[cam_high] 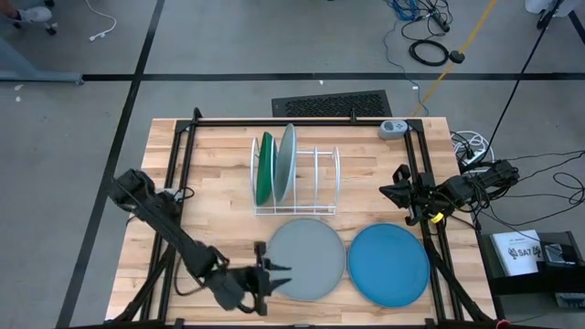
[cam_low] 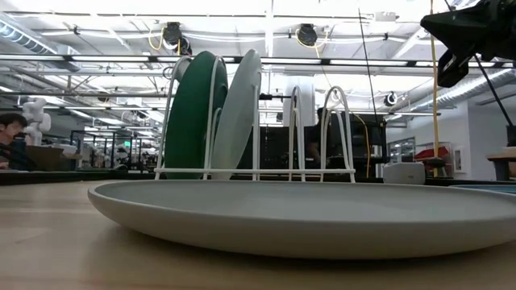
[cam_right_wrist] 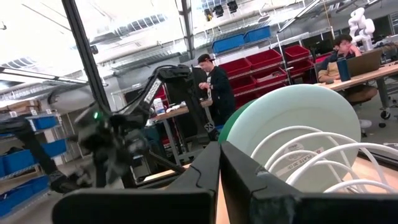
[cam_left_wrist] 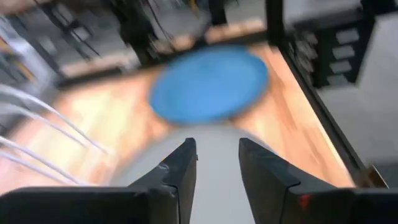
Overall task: Sort dishes
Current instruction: Put the gray plate in the dish rack
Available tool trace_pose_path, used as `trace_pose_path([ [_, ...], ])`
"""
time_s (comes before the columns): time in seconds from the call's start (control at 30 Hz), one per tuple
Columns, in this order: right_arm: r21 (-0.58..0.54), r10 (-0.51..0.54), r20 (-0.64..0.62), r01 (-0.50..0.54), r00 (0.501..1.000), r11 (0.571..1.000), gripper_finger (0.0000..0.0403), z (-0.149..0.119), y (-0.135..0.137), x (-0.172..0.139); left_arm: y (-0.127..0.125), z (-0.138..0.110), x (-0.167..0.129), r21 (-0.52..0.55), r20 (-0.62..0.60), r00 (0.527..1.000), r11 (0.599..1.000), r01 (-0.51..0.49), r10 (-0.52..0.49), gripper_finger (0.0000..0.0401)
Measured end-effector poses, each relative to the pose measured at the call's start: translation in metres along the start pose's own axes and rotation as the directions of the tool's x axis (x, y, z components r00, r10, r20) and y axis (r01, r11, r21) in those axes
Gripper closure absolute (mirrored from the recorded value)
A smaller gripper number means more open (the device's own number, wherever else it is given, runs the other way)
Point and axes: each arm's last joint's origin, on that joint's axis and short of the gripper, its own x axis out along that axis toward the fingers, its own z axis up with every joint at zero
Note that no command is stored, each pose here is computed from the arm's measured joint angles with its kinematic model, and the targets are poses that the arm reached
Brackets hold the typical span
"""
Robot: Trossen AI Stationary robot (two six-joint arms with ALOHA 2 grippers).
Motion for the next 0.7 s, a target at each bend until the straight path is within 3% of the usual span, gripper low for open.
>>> trace_pose_path([
  [0.17,0.000,0.000,0.000,0.000,1.000,1.000,0.0394,0.000,0.000,0.000,-0.020,-0.007,0.013,-0.019,-0.173,0.984,0.999,0.035,-0.038,0.0240],
  [0.33,0.000,0.000,0.000,0.000,1.000,1.000,0.0394,0.000,0.000,0.000,-0.035,-0.005,0.027,0.043,-0.406,0.911,0.994,0.099,-0.073,0.0209],
  [0.47,0.000,0.000,0.000,0.000,1.000,1.000,0.0394,0.000,0.000,0.000,-0.045,-0.010,0.042,0.079,-0.545,0.836,0.988,0.132,-0.068,0.0212],
  [0.7,0.001,0.000,0.001,0.000,1.000,1.000,0.0394,0.000,0.000,0.000,-0.057,-0.033,0.068,0.057,-0.654,0.748,0.977,0.203,-0.117,0.0240],
])
